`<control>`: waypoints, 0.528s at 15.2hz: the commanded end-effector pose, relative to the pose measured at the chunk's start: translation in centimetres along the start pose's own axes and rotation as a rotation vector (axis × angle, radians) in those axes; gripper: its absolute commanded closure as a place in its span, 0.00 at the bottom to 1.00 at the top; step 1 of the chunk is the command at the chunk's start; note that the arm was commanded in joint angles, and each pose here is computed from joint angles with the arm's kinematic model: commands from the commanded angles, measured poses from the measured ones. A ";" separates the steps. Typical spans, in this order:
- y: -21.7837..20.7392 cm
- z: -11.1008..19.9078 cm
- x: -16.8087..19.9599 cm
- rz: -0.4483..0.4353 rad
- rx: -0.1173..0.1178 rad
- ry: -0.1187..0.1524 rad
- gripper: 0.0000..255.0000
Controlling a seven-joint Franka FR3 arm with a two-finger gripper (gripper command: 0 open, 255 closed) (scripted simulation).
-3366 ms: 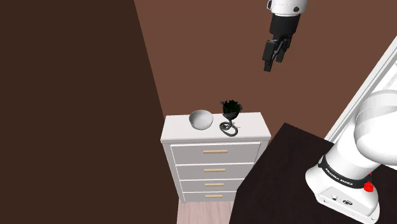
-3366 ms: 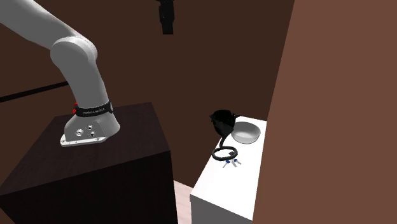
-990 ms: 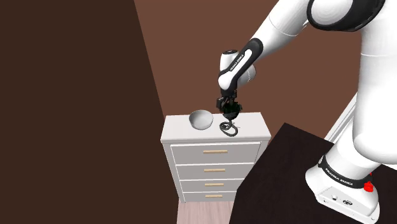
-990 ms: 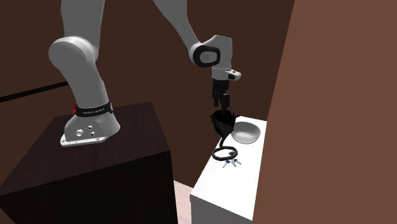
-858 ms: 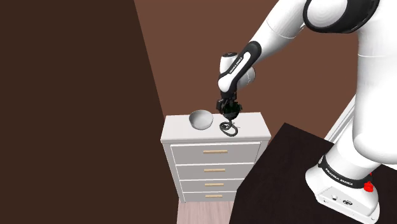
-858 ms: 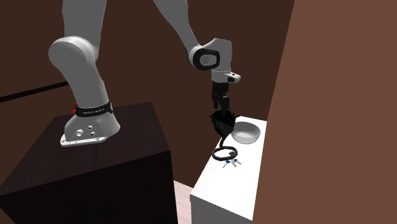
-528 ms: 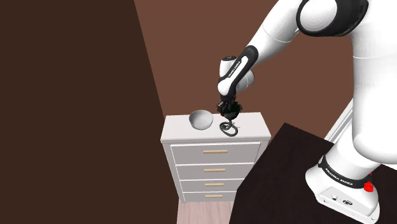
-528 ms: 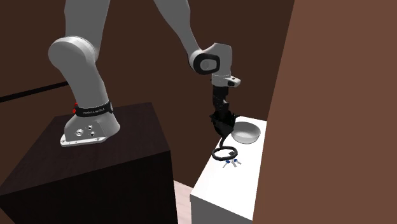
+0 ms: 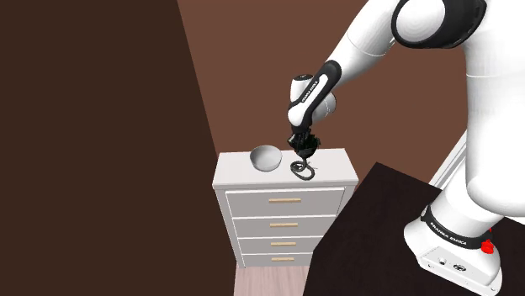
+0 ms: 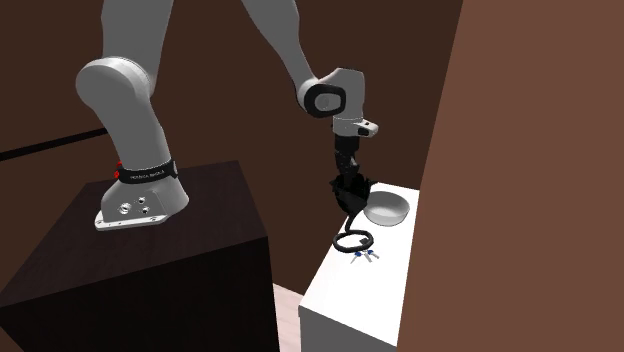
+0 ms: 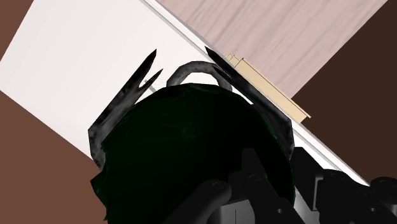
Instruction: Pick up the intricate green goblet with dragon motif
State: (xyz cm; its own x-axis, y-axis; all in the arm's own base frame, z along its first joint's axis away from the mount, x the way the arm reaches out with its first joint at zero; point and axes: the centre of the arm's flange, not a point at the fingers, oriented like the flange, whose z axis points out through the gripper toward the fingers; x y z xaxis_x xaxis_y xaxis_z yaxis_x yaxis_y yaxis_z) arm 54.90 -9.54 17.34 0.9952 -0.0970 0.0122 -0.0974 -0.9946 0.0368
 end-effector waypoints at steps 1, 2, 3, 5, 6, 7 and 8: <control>-0.1 0.0 -0.1 0.000 0.000 -0.001 1.00; -0.1 -0.5 -0.1 0.000 0.000 -0.001 1.00; -0.1 -1.0 -0.1 0.000 0.000 -0.001 1.00; 0.0 -2.1 -0.1 0.000 0.000 -0.001 1.00; 0.0 -2.6 0.0 0.000 0.000 -0.001 1.00; 0.0 -3.2 0.0 0.000 0.000 -0.001 1.00; 0.0 -3.7 0.0 0.000 0.000 -0.001 1.00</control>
State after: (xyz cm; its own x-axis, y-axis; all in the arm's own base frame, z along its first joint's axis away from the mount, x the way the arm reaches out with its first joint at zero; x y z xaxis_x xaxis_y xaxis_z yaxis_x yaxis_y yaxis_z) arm 54.78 -9.44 20.52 0.9953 -0.0967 0.0109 -0.0970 -0.9946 0.0366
